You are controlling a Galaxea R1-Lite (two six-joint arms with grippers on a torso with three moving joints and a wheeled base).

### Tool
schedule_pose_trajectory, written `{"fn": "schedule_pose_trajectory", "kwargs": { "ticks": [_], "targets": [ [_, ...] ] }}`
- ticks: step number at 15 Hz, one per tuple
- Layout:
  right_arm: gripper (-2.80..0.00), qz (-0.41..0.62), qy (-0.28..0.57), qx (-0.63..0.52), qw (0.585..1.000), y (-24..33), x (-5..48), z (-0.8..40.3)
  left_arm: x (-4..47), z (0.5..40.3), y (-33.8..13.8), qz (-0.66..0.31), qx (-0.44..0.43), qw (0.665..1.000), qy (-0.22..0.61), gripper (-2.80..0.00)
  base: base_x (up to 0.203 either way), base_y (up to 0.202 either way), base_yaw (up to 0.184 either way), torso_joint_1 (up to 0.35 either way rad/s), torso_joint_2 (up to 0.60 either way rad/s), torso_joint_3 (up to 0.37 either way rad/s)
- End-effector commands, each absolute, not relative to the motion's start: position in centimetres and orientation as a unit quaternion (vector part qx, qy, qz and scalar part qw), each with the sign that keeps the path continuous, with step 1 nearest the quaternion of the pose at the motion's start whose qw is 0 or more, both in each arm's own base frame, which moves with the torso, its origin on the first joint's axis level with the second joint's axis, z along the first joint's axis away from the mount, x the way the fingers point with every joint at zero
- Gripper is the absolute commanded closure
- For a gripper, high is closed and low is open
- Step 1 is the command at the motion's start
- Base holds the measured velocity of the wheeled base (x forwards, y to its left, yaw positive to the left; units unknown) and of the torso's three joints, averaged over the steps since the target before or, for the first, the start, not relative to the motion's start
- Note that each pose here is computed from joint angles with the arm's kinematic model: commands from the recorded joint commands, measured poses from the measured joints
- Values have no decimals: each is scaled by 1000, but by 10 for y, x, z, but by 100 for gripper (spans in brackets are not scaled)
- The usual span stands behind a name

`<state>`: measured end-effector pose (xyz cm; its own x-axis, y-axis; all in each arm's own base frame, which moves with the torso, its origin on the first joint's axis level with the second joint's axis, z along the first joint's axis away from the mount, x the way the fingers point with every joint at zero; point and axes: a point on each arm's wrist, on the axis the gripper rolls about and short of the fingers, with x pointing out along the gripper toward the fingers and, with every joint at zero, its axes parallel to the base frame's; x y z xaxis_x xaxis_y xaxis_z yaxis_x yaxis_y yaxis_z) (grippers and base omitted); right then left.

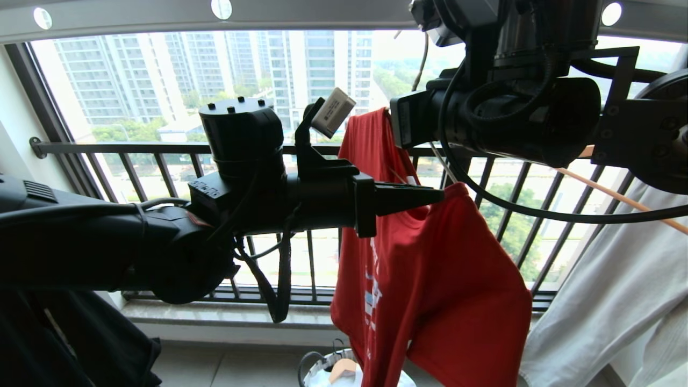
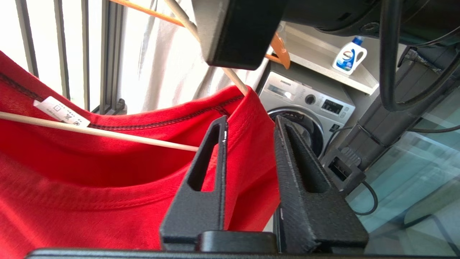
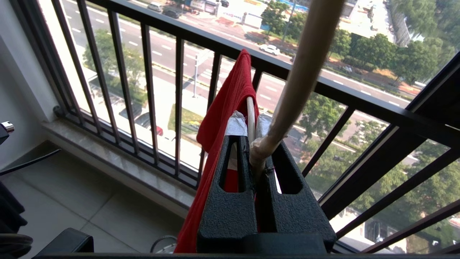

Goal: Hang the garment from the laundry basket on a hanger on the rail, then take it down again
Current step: Take the clothes off the clothes rack

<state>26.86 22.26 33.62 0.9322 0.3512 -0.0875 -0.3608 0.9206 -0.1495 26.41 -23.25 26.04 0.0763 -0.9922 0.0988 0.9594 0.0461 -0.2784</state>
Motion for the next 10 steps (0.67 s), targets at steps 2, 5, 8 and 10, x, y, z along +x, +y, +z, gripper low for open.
{"fn": "schedule_pose_trajectory", "kwargs": {
  "ticks": [2, 5, 8, 10],
  "targets": [
    [0, 180, 29, -82, 980, 222, 269, 336, 271, 257, -229, -669, -139, 727, 64, -280, 0, 0, 0, 0, 0, 0],
    [0, 180, 30, -83, 980, 222, 269, 336, 274, 266, -209, -628, -151, 762, 50, -280, 0, 0, 0, 0, 0, 0],
    [0, 179, 30, -83, 980, 222, 270, 336, 279, 275, -197, -578, -160, 800, 28, -280, 0, 0, 0, 0, 0, 0],
    [0, 179, 30, -83, 980, 222, 270, 336, 285, 281, -195, -567, -161, 807, 31, -280, 0, 0, 0, 0, 0, 0]
  ]
}}
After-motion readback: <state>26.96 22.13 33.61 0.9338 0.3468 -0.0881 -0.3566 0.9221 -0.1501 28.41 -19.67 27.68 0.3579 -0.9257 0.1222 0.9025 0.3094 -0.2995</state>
